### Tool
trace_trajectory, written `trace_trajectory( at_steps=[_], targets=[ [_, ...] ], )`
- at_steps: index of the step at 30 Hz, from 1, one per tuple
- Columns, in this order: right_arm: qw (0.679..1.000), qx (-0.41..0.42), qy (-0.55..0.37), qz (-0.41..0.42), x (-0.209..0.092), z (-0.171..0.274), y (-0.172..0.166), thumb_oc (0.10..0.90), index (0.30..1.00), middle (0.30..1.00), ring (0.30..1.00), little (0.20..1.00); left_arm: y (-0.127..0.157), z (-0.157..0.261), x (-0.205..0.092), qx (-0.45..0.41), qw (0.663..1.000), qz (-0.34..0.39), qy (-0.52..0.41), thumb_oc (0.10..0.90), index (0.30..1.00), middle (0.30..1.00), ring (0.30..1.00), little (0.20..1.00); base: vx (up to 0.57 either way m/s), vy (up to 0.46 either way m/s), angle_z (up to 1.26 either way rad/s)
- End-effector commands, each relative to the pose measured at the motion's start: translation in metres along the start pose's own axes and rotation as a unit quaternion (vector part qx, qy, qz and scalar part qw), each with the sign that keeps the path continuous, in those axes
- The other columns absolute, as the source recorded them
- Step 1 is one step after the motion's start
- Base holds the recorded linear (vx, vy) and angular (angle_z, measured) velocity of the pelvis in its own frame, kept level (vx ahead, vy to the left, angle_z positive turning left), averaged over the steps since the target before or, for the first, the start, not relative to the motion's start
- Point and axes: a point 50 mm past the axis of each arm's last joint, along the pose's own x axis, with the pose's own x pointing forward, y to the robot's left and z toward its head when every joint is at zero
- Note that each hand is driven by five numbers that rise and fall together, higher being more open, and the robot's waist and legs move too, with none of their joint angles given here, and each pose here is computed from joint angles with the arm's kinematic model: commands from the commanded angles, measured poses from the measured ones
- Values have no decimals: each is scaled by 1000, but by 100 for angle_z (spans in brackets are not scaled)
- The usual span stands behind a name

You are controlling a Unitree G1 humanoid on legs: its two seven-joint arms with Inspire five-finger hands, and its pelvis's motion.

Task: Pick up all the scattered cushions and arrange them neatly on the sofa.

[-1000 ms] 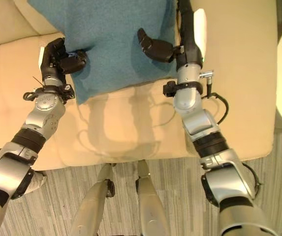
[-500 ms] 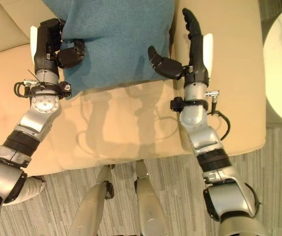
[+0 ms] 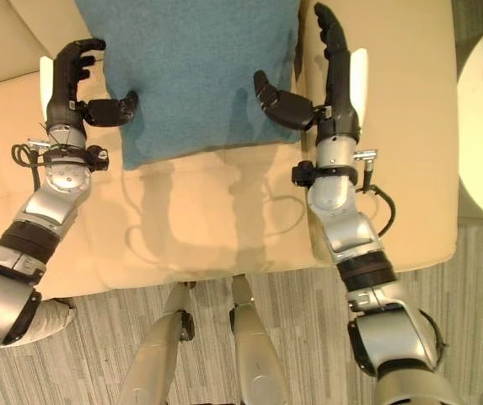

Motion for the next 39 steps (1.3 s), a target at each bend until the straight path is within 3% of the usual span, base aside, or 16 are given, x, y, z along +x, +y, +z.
trace_trajectory(
  at_steps=[1, 11, 16, 19, 20, 22, 25, 29, 30, 31, 32, 33, 34, 35, 38, 39],
  targets=[
    [995, 38, -82, -49, -2, 24, -24, 800, 900, 900, 900, 900, 34, 12, 17, 4, 997, 72, -30, 800, 900, 900, 900, 900, 0, 0, 0],
    [997, 30, -21, -64, -18, -5, -26, 800, 900, 900, 900, 900, 27, -6, -21, -90, 993, 71, -35, 800, 900, 900, 900, 900, 15, -2, 1],
    [997, 13, 56, -41, -51, -38, -13, 800, 900, 900, 900, 900, -2, -39, -79, -141, 990, 21, 19, 800, 900, 900, 900, 900, 44, -19, 9],
    [993, 18, 114, -18, -85, -59, -6, 800, 900, 900, 900, 900, -13, -65, -121, -156, 985, -9, 79, 800, 900, 900, 900, 900, 52, -23, 4],
    [993, 18, 115, -18, -86, -59, -6, 800, 900, 900, 900, 900, -13, -65, -122, -156, 985, -9, 80, 800, 900, 900, 900, 900, 64, -34, 10],
    [985, 8, 174, 10, -123, -79, -11, 800, 900, 900, 900, 900, -8, -97, -170, -155, 974, -32, 159, 800, 900, 900, 900, 900, 82, -44, 13],
    [979, 12, 205, 15, -139, -89, -13, 800, 900, 900, 900, 900, -5, -111, -188, -141, 970, -37, 193, 800, 900, 900, 900, 900, 29, -10, 15],
    [927, 7, 367, 80, -232, -126, -18, 800, 900, 900, 900, 900, 17, -166, -289, -117, 912, -40, 390, 800, 900, 900, 900, 900, 70, -6, 14],
    [927, 7, 367, 80, -232, -126, -18, 800, 900, 900, 900, 900, 17, -166, -289, -117, 912, -40, 390, 800, 900, 900, 900, 900, 56, 29, 7],
    [906, -8, 410, 106, -256, -135, -17, 800, 900, 900, 900, 900, 23, -176, -314, -96, 894, -49, 434, 800, 900, 900, 900, 900, 7, 21, 5],
    [906, -8, 410, 106, -256, -135, -17, 800, 900, 900, 900, 900, 24, -176, -314, -96, 894, -49, 434, 800, 900, 900, 900, 900, 24, 51, 6],
    [881, -32, 450, 144, -283, -143, -16, 800, 900, 900, 900, 900, 25, -184, -340, -64, 873, -77, 478, 800, 900, 900, 900, 900, 6, 28, 9],
    [881, -32, 450, 144, -283, -143, -15, 800, 900, 900, 900, 900, 25, -184, -340, -63, 873, -77, 478, 800, 900, 900, 900, 900, 45, 59, 13],
    [860, -52, 478, 171, -303, -147, -13, 800, 900, 900, 900, 900, 25, -190, -363, -41, 850, -101, 515, 800, 900, 900, 900, 900, 36, 31, 21],
    [845, -62, 497, 185, -315, -151, -13, 800, 900, 900, 900, 900, 25, -194, -375, -24, 837, -116, 535, 800, 900, 900, 900, 900, 26, 54, 12],
    [798, -92, 552, 224, -350, -158, -11, 800, 900, 900, 900, 900, 25, -202, -410, 28, 790, -163, 590, 800, 900, 900, 900, 900, 62, 83, -1]
  ],
)
